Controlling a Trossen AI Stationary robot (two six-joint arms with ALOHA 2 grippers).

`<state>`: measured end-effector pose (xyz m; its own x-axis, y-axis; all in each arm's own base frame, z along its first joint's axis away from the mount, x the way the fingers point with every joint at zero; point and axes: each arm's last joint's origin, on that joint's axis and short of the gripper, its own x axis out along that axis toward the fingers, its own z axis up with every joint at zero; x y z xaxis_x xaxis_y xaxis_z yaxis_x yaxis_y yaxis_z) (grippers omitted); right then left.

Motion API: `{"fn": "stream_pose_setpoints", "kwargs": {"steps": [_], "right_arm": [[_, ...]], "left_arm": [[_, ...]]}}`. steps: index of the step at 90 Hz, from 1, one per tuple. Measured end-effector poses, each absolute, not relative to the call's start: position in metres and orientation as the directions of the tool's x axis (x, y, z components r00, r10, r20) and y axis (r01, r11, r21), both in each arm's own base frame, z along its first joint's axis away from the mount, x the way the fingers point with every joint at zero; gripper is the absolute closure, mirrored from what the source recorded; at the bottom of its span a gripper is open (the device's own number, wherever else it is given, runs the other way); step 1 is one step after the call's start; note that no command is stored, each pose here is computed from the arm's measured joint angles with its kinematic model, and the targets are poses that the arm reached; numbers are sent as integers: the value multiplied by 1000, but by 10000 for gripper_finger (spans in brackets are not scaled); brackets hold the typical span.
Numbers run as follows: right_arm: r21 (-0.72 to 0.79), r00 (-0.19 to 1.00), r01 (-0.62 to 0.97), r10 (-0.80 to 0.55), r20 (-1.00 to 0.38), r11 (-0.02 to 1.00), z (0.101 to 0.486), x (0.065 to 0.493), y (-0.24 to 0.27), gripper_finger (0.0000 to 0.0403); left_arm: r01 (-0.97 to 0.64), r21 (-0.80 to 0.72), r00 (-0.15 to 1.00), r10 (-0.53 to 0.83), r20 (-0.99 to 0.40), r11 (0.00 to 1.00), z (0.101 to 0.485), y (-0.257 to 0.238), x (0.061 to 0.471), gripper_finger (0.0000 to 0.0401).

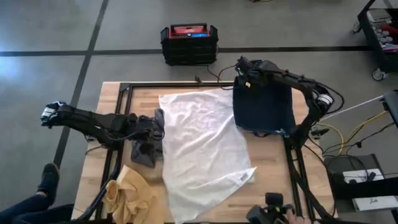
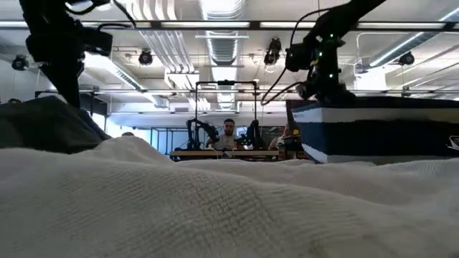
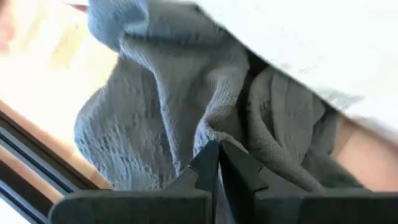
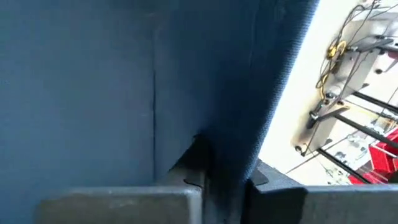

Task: Fold towel
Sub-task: Fold the white towel

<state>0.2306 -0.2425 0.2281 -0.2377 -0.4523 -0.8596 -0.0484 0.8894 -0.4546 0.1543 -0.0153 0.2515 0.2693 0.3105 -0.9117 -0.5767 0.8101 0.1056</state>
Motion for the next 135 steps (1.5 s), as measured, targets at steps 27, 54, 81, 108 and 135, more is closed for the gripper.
{"fn": "stream_pose_setpoints", "kwargs": {"steps": [27,54,81,108,135], "right_arm": [[-592,-273,-34,-577,-770,806,256,228,-238,229],[-591,-13,263,-610,-792,763,321,227,-215,164],[136,581,291,-62,-812,947,343,246,-166,164],[196,552,18,154,-820,980,304,303,-76,196],[-13,404,-8,-9,-915,1000,248,335,-1,218]], "left_arm": [[-598,113,328,371,-869,793,271,-13,154,400],[-486,-30,572,292,-767,873,265,-19,192,400],[-411,57,369,224,-902,910,213,-21,196,401],[-528,179,44,237,-971,830,166,-14,157,401],[-667,216,41,325,-945,713,202,-10,144,401]]}}
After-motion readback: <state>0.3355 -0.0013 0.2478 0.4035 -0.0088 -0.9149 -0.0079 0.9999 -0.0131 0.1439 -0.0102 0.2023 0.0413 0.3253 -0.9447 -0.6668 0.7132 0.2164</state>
